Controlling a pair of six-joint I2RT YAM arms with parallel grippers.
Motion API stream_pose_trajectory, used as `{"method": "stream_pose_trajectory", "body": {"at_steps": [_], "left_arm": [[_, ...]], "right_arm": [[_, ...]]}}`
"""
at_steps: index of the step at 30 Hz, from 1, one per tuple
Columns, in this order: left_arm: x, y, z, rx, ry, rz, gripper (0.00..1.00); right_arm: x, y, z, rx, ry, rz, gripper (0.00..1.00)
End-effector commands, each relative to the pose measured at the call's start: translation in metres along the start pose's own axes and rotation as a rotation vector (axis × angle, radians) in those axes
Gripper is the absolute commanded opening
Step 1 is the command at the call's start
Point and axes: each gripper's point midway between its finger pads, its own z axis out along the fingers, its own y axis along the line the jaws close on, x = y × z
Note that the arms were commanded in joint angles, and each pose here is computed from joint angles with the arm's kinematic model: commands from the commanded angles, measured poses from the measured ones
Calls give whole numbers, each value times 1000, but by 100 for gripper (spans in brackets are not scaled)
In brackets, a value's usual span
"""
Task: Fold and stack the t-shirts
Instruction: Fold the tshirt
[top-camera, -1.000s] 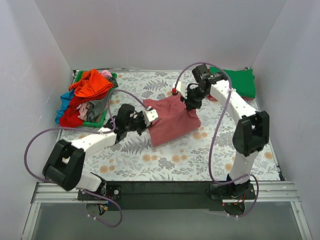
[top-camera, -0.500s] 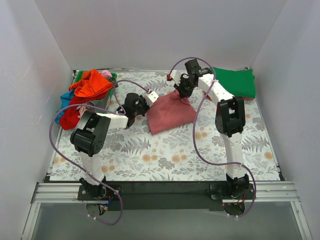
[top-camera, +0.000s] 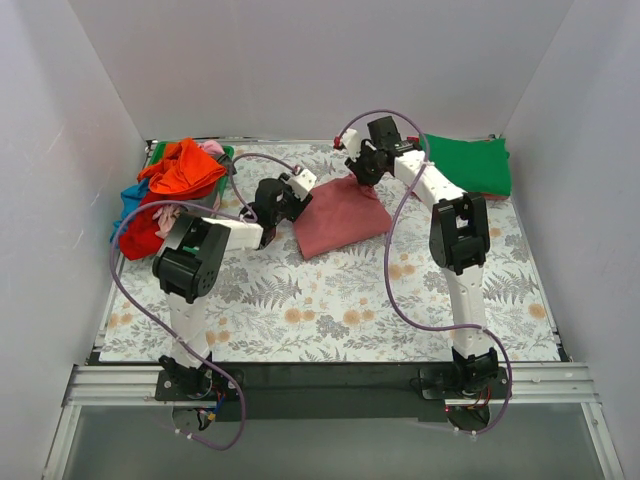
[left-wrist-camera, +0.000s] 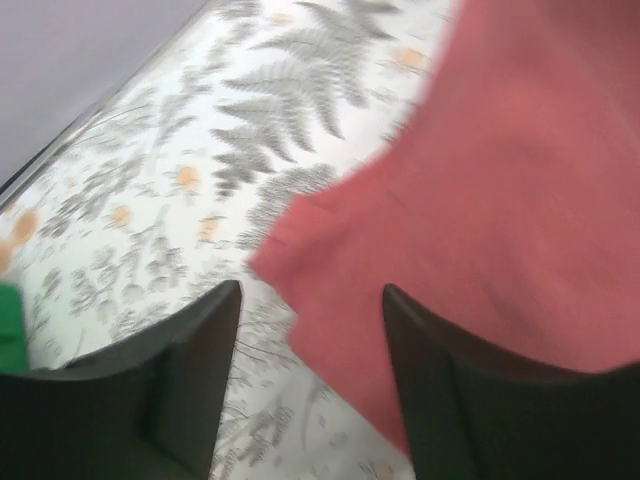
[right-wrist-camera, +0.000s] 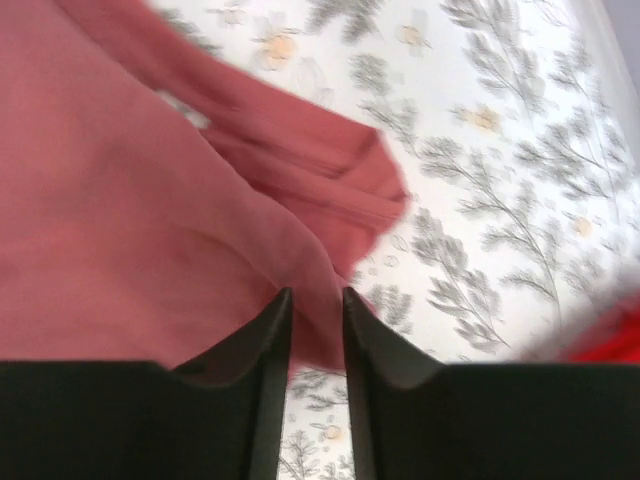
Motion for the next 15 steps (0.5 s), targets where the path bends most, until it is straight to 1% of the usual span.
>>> {"method": "stream_pose_trajectory", "body": {"at_steps": [1,2,3,4,6,7,8,9,10,11,12,13,14,15], "left_arm": [[-41,67,7,-301,-39,-169,61],[-43,89,1,-420,-15,-205,66],[-48,103,-3,-486,-6,-237,70],[-70,118,-9,-531,-16,-271,76],[-86,128,-23,-558,-21,-318,78],[-89,127,-31,-544,-5,-334,81],[-110,129,-50,-522,-51,-383,82],[-121,117,-55,-425,-74,-389,82],[-121,102,-62,-340,-55,-391,82],[-134,93,-82,-279,-86,-406,81],[-140,65,-87,-127,-92,-449,81],[-144,49,-96,-38,-105,-474,80],[-145,36,-103,28,-109,-499,77],[-137,19,-110,93,-90,-561,76]], "right_arm": [[-10,-59,-11,371,-8,139,35],[-7,-65,-15,441,-4,208,36],[-6,-74,-22,505,-2,238,48],[-6,-87,-35,597,0,267,55],[-2,-87,-41,606,4,284,67],[-9,-85,-47,591,-18,285,67],[-6,-83,-50,567,-20,291,67],[-1,-71,-46,502,-12,287,71],[-14,-48,-43,341,-66,249,75],[-4,-27,-43,202,-54,251,76],[0,-7,-40,79,-71,242,75],[-7,16,-44,-86,-144,203,72],[-7,27,-45,-147,-158,192,67],[-6,35,-45,-191,-165,193,57]]}}
